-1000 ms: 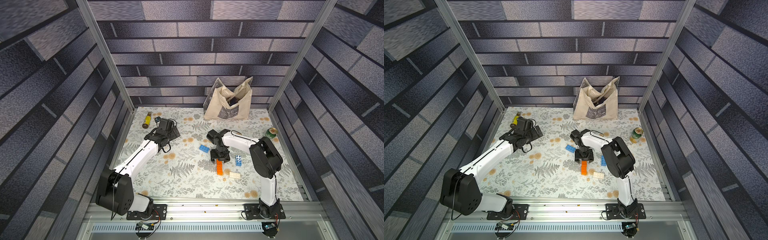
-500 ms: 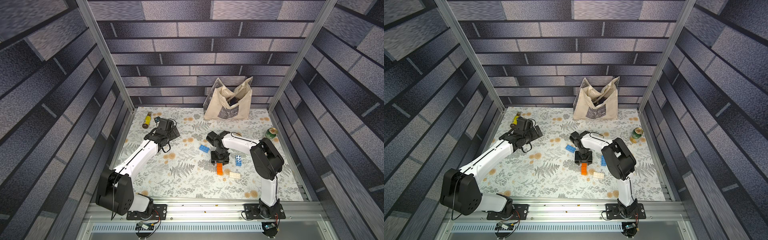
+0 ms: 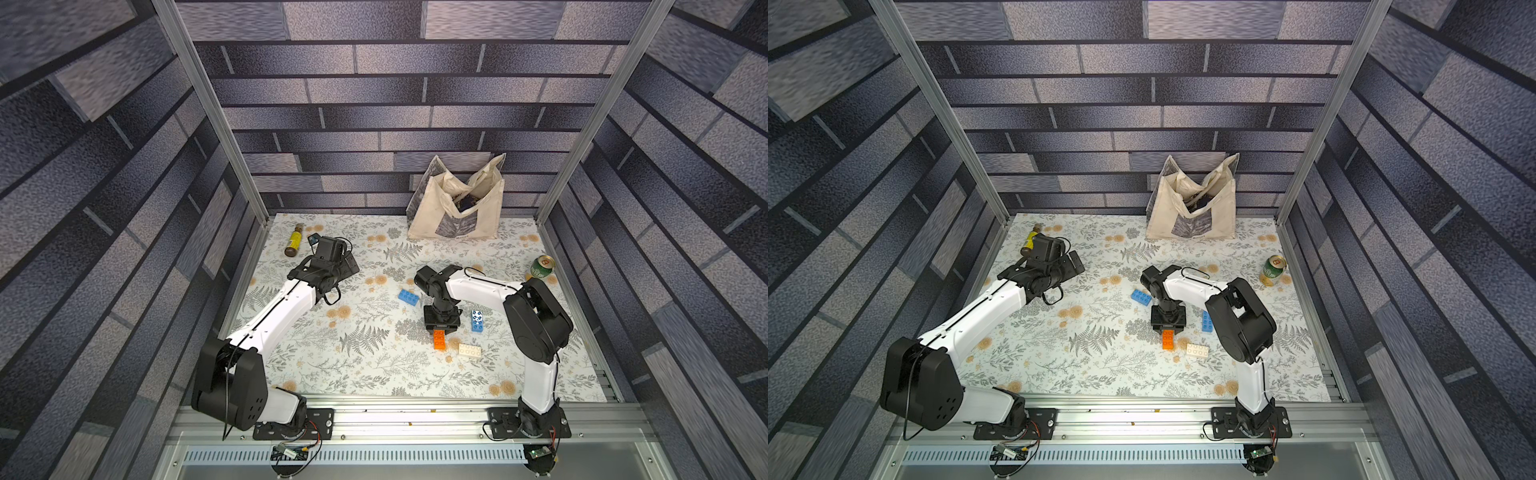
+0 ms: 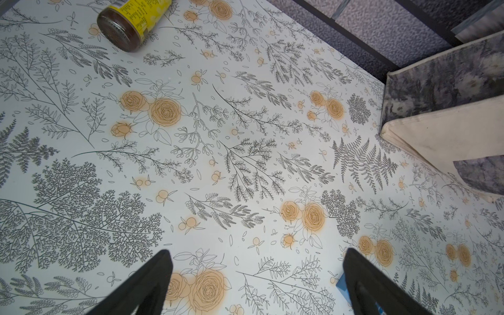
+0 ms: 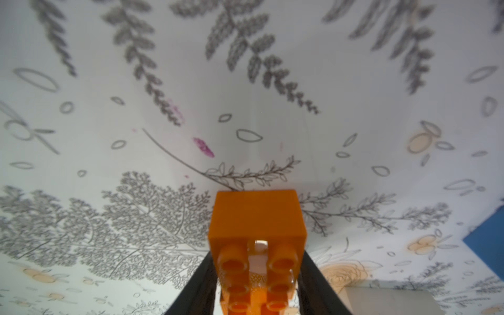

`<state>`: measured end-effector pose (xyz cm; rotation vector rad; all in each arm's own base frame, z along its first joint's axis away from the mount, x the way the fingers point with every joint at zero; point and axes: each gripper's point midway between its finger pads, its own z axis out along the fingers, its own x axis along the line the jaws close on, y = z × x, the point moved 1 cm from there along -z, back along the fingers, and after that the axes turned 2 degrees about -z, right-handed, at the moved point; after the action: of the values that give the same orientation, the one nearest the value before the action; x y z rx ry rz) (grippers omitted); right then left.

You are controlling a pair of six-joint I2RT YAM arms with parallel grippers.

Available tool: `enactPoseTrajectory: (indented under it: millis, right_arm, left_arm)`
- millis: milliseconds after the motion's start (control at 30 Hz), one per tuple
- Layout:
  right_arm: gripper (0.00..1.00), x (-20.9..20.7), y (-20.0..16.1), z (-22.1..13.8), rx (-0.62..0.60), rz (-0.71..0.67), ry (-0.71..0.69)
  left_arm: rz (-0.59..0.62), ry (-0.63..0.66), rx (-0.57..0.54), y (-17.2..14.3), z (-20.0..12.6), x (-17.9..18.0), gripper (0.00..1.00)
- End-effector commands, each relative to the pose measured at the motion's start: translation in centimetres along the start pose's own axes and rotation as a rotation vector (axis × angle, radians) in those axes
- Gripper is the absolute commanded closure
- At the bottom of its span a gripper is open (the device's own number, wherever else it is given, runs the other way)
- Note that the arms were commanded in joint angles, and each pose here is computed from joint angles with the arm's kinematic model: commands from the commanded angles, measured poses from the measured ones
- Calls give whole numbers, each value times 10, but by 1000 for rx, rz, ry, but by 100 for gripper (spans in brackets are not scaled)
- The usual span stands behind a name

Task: Assemble a rectangle with lego
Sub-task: Adjust the lego brick at the center of the board.

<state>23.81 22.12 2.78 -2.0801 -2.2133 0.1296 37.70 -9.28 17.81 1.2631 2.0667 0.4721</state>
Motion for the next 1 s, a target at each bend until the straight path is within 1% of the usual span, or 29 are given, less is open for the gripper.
enactPoseTrajectory:
  millis: [0, 167, 500, 600, 633, 700, 767, 800, 867, 967]
  right_arm:
    - [54, 3, -1, 1, -1, -20, 3]
    - [57, 2, -2, 3, 7, -27, -4]
    - [58, -1, -4, 4, 13, -34, -17]
    - [57, 0, -4, 4, 15, -33, -15]
    - [55, 0, -4, 3, 14, -34, -13]
    - [47, 1, -4, 1, 12, -35, -10]
    - [42, 3, -2, -5, 4, -31, -8]
    - [38, 4, 0, -10, -6, -28, -3]
    - [35, 7, 3, -23, -34, -21, 10]
    - [29, 8, 8, -52, -96, -7, 13]
  left_arm:
    - [-14, 14, 7, -1, -2, 5, 0]
    - [-13, 16, 4, -1, -2, 5, 0]
    - [-16, 16, 6, -1, -1, 5, 0]
    - [-16, 17, 5, -1, -1, 6, 0]
    - [-15, 16, 4, -1, -1, 6, 0]
    - [-15, 17, 5, -1, -1, 6, 0]
    - [-14, 19, 4, -1, -2, 6, 0]
    - [-14, 19, 1, 0, -2, 6, 0]
    - [-13, 19, -3, 1, -3, 6, 0]
    - [-9, 20, -13, 3, -6, 7, 0]
